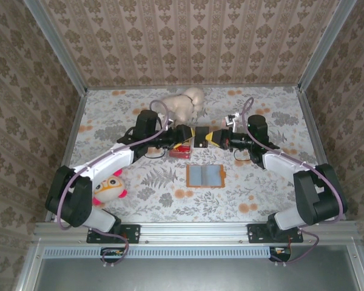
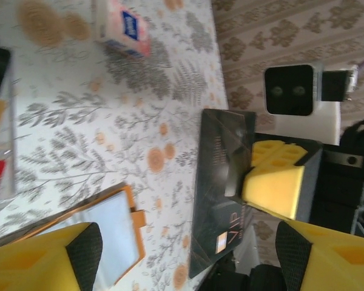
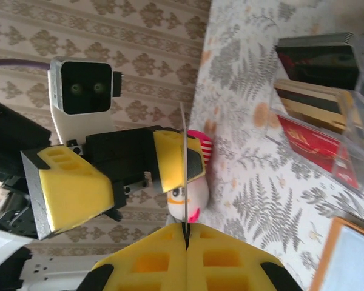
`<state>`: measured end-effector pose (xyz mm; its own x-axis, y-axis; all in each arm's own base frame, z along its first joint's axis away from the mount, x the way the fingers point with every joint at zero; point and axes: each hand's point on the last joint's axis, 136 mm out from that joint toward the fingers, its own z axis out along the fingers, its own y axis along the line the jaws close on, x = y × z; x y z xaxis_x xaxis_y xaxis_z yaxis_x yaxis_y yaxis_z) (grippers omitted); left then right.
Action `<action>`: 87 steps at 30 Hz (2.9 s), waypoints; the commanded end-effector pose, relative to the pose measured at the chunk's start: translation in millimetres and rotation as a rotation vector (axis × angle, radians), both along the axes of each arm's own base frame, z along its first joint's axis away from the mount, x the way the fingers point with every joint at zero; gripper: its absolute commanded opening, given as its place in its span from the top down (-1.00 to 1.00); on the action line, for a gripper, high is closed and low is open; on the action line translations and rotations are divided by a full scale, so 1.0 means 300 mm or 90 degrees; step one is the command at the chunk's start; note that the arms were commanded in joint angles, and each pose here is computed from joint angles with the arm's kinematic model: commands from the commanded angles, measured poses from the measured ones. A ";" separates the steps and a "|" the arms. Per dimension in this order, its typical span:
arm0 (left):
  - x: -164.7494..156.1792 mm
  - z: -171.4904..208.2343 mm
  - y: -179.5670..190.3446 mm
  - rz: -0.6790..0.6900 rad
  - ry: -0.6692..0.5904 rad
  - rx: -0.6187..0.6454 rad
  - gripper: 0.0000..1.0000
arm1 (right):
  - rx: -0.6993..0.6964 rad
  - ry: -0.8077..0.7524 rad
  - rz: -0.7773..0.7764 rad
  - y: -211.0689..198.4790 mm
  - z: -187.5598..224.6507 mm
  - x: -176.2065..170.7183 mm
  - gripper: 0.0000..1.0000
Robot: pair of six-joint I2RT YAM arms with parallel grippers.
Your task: Take the credit cards out of the card holder
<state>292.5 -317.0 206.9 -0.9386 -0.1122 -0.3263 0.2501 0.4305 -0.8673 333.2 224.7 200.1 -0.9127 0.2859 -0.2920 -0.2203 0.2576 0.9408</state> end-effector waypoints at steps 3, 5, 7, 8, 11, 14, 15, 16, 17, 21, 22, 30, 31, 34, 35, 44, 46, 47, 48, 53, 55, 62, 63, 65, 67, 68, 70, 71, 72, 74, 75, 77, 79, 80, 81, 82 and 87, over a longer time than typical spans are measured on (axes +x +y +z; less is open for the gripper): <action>0.021 0.103 -0.052 -0.050 -0.028 -0.065 -0.28 | 0.073 -0.054 0.037 0.037 0.126 0.021 1.00; 0.027 0.104 -0.062 -0.055 -0.025 -0.073 -0.13 | 0.080 -0.056 0.053 0.056 0.136 0.013 1.00; 0.031 0.113 -0.066 -0.058 -0.025 -0.085 0.01 | 0.080 -0.054 0.063 0.069 0.132 0.008 1.00; 0.032 0.122 -0.069 -0.062 -0.029 -0.093 0.06 | 0.080 -0.052 0.063 0.071 0.128 0.009 1.00; 0.040 0.138 -0.060 -0.061 -0.037 -0.104 0.23 | 0.080 -0.049 0.065 0.073 0.122 0.008 1.00; 0.043 0.145 -0.049 -0.060 -0.042 -0.107 0.46 | 0.083 -0.046 0.064 0.073 0.119 0.010 1.00; 0.042 0.146 -0.048 -0.059 -0.043 -0.108 0.55 | 0.086 -0.045 0.063 0.073 0.120 0.010 1.00; 0.043 0.145 -0.047 -0.058 -0.042 -0.110 0.65 | 0.091 -0.046 0.061 0.073 0.124 0.010 1.00; 0.043 0.148 -0.047 -0.057 -0.042 -0.113 0.77 | 0.097 -0.046 0.059 0.075 0.128 0.010 0.93; 0.047 0.150 -0.045 -0.044 -0.037 -0.125 0.95 | 0.103 -0.033 0.059 0.108 0.129 0.002 0.57; 0.047 0.150 -0.042 -0.040 -0.037 -0.125 0.96 | 0.104 -0.031 0.057 0.118 0.129 0.001 0.53; 0.065 0.140 -0.006 0.006 -0.027 -0.122 1.00 | 0.126 -0.020 0.041 0.141 0.137 0.010 0.53; 0.067 0.137 -0.003 0.010 -0.025 -0.123 1.00 | 0.126 -0.016 0.039 0.143 0.131 0.010 0.55; 0.075 0.129 0.005 0.024 -0.018 -0.126 1.00 | 0.132 -0.008 0.040 0.152 0.127 0.007 0.63; 0.079 0.129 0.007 0.029 -0.017 -0.127 1.00 | 0.135 -0.005 0.039 0.156 0.129 0.006 0.65; 0.089 0.131 0.022 0.049 -0.016 -0.135 0.98 | 0.143 0.025 0.011 0.164 0.102 0.011 0.96; 0.093 0.117 0.033 0.056 -0.009 -0.122 0.80 | 0.135 0.028 0.005 0.165 0.095 0.019 1.00; 0.092 0.106 0.042 0.060 -0.007 -0.111 0.71 | 0.127 0.027 0.003 0.164 0.088 0.024 1.00; 0.092 0.096 0.052 0.065 -0.005 -0.099 0.61 | 0.119 0.027 0.002 0.165 0.079 0.026 1.00; 0.092 -0.007 0.181 0.133 0.004 0.053 -0.07 | 0.025 0.003 0.011 0.166 0.037 0.037 1.00; 0.096 -0.045 0.262 0.169 0.000 0.121 -0.22 | -0.040 -0.013 0.013 0.158 0.012 0.043 1.00; 0.048 -0.096 0.541 0.278 -0.036 0.356 -0.72 | -0.275 -0.116 0.038 0.110 -0.036 0.089 1.00; 0.040 -0.095 0.565 0.286 -0.039 0.371 -0.77 | -0.297 -0.135 0.048 0.109 -0.036 0.095 1.00; 0.027 -0.092 0.603 0.300 -0.048 0.394 -0.89 | -0.351 -0.191 0.078 0.118 -0.023 0.111 1.00; 0.015 -0.093 0.626 0.307 -0.051 0.406 -0.99 | -0.399 -0.255 0.104 0.131 -0.012 0.131 1.00; 0.010 -0.095 0.636 0.309 -0.053 0.411 -1.00 | -0.425 -0.292 0.121 0.142 -0.007 0.141 1.00; 0.003 -0.097 0.649 0.312 -0.052 0.418 -1.00 | -0.470 -0.343 0.138 0.153 0.000 0.168 1.00; 0.000 -0.101 0.656 0.313 -0.048 0.422 -1.00 | -0.491 -0.370 0.148 0.160 0.009 0.181 1.00; -0.001 -0.103 0.660 0.313 -0.046 0.424 -1.00 | -0.505 -0.395 0.157 0.169 0.018 0.190 1.00; -0.006 -0.106 0.667 0.312 -0.042 0.428 -1.00 | -0.536 -0.454 0.170 0.187 0.034 0.215 1.00; -0.006 -0.105 0.671 0.314 -0.042 0.429 -1.00 | -0.546 -0.477 0.182 0.197 0.037 0.222 1.00; -0.006 -0.105 0.676 0.316 -0.042 0.429 -1.00 | -0.564 -0.526 0.221 0.220 0.028 0.233 1.00; -0.007 -0.104 0.684 0.320 -0.043 0.432 -1.00 | -0.602 -0.564 0.261 0.235 -0.002 0.243 1.00; -0.008 -0.104 0.688 0.322 -0.044 0.436 -1.00 | -0.624 -0.574 0.280 0.238 -0.025 0.251 1.00; -0.009 -0.104 0.692 0.323 -0.046 0.439 -1.00 | -0.640 -0.580 0.296 0.241 -0.039 0.258 1.00; -0.010 -0.103 0.696 0.325 -0.046 0.442 -1.00 | -0.656 -0.580 0.313 0.242 -0.063 0.268 1.00; -0.015 -0.119 0.702 0.321 -0.036 0.454 -1.00 | -0.696 -0.587 0.392 0.248 -0.147 0.286 1.00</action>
<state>292.4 -114.5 173.7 -0.8080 -0.2793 -0.5188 -0.0771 0.9231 -0.3768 423.0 305.7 172.5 -0.2690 -0.6665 -0.6952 -0.8879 0.4513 -0.0891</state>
